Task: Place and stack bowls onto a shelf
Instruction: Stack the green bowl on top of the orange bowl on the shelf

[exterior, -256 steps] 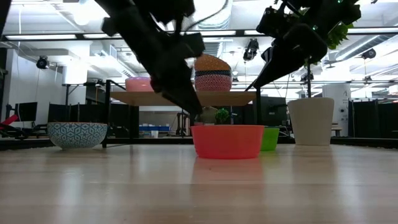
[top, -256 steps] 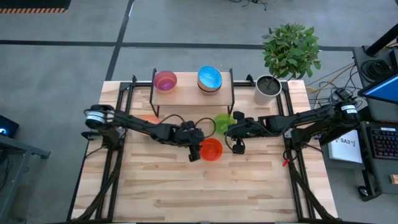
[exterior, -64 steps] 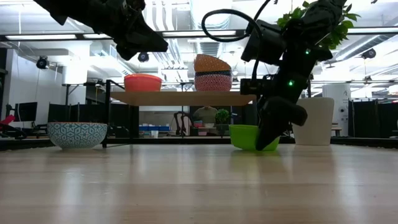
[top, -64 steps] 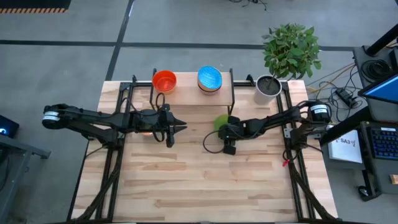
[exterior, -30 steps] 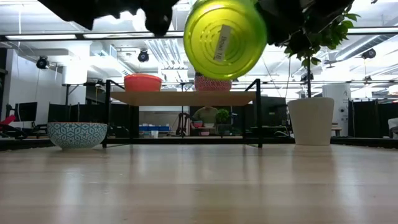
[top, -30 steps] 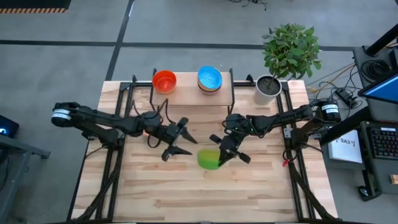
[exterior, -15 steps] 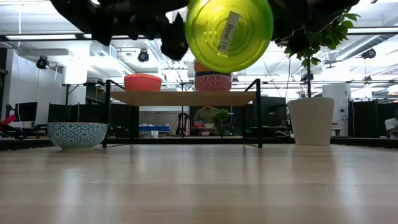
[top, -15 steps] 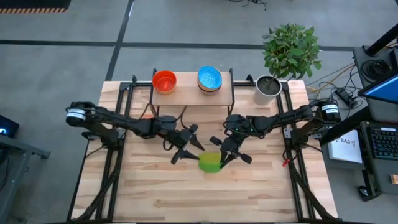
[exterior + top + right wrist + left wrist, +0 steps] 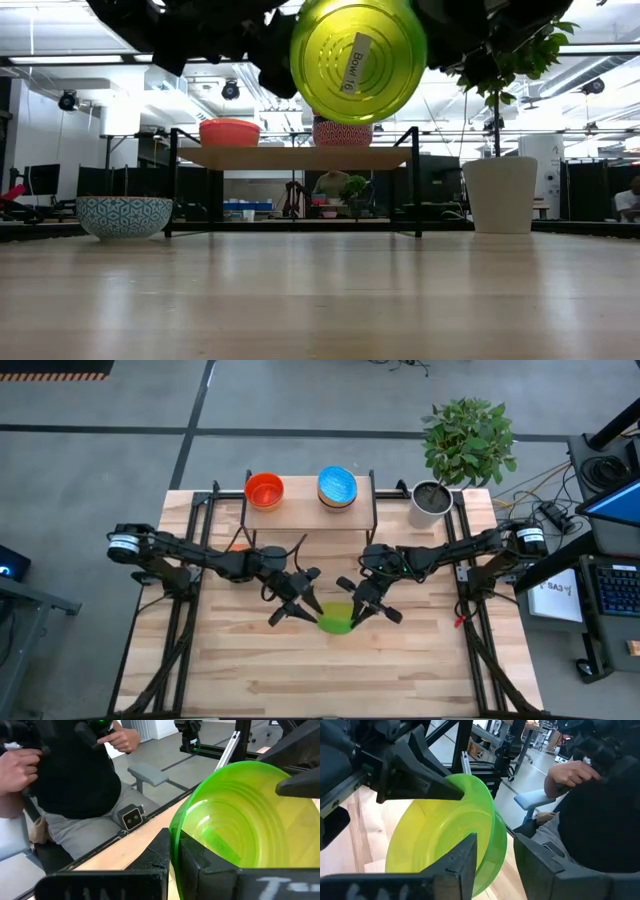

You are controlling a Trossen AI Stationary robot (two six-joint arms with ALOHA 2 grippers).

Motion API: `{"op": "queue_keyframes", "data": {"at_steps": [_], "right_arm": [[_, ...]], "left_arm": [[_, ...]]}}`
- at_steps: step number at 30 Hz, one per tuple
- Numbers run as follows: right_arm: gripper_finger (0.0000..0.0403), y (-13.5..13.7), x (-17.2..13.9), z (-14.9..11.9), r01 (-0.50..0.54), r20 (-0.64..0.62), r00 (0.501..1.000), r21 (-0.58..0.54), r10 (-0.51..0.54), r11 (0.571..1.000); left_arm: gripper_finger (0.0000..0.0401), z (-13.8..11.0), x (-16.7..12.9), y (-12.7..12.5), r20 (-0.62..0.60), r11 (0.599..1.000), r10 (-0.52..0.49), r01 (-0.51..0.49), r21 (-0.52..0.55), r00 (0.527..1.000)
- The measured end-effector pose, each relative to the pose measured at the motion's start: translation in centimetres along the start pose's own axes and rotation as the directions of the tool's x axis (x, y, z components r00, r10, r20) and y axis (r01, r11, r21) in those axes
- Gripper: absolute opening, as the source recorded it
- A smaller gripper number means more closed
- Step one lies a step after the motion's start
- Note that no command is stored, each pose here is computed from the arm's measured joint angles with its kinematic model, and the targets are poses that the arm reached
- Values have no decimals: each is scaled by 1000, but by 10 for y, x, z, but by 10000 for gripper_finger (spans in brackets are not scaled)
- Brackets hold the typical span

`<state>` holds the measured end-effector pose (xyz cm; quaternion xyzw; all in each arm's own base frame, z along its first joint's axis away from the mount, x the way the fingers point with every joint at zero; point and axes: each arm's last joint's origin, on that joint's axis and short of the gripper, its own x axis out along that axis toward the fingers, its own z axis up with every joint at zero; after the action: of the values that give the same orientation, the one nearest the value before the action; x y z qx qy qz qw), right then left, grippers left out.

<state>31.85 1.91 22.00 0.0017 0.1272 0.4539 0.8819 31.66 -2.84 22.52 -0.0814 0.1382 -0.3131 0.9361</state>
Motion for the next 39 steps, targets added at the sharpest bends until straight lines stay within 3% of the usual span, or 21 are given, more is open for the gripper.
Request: {"op": "queue_keyframes", "data": {"at_steps": [10,14,32,39], "right_arm": [[9,0,0,0,2,0,1000,-13,-2,1000],[9,-1,0,0,24,-6,1000,-16,-25,1000],[9,-2,0,0,63,-10,998,-24,-63,998],[9,-3,0,-1,88,-21,996,-11,-88,996]], "left_arm": [[25,-1,0,0,-7,999,7,-8,-32,1000],[10,-1,0,0,-9,999,-1,1,-54,1000],[96,-1,0,1,-3,998,41,-41,-49,999],[102,-8,5,6,-26,997,69,-69,-23,997]]}}
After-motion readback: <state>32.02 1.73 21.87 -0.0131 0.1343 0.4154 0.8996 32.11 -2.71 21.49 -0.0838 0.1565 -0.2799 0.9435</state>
